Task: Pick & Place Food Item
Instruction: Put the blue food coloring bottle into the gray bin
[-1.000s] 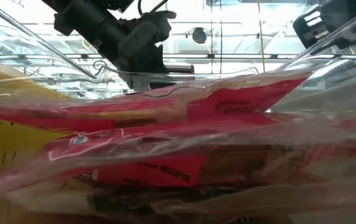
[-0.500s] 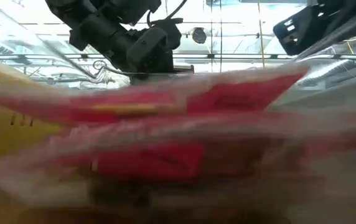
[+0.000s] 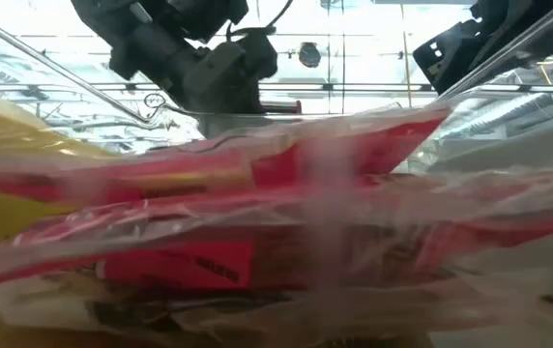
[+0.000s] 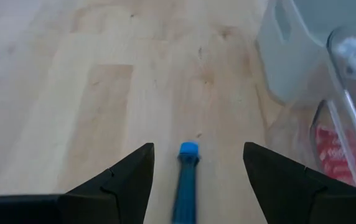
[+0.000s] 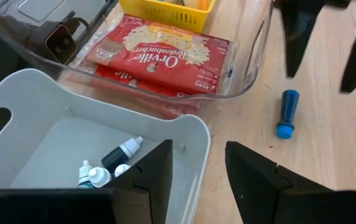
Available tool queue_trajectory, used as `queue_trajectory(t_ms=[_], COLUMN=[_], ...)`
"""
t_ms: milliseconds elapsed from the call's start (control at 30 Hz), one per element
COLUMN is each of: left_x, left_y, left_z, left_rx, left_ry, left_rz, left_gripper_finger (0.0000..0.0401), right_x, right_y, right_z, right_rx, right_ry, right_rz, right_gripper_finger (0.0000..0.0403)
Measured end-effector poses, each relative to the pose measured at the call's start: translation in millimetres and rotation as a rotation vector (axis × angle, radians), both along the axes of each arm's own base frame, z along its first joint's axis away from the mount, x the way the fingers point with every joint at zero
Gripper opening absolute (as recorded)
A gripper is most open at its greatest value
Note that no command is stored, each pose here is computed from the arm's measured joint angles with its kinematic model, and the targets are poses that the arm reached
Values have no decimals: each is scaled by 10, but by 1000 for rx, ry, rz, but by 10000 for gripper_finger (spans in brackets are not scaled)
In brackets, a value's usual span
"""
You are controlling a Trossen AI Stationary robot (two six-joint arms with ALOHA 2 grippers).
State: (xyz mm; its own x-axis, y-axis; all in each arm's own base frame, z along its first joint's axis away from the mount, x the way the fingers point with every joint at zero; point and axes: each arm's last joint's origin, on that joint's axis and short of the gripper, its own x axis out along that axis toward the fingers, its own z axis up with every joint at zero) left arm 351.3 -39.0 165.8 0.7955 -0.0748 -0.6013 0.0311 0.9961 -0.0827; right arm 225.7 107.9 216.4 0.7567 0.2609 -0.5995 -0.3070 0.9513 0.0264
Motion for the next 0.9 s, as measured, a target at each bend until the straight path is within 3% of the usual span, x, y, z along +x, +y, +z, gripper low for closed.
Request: queue_trajectory(t_ms=[167, 333, 567, 900], left_x=[-114, -185, -120, -55], left_y=[40, 107, 132, 118], left_z=[211, 86, -247, -429], left_rx=[93, 244, 195, 170], left_ry=[1, 139, 238, 245], left_rz=[46, 7, -110, -129], left_gripper_finger=[251, 250, 250, 250], right_x=[6, 26, 55, 70], right_y=[2, 3, -11, -4], right_z=[9, 35, 67, 95], right_rx=[7, 21, 38, 52], right_ry=[-10, -40, -76, -105], right_rz=[-1, -5, -17, -17], right_gripper_finger=[139, 139, 139, 139])
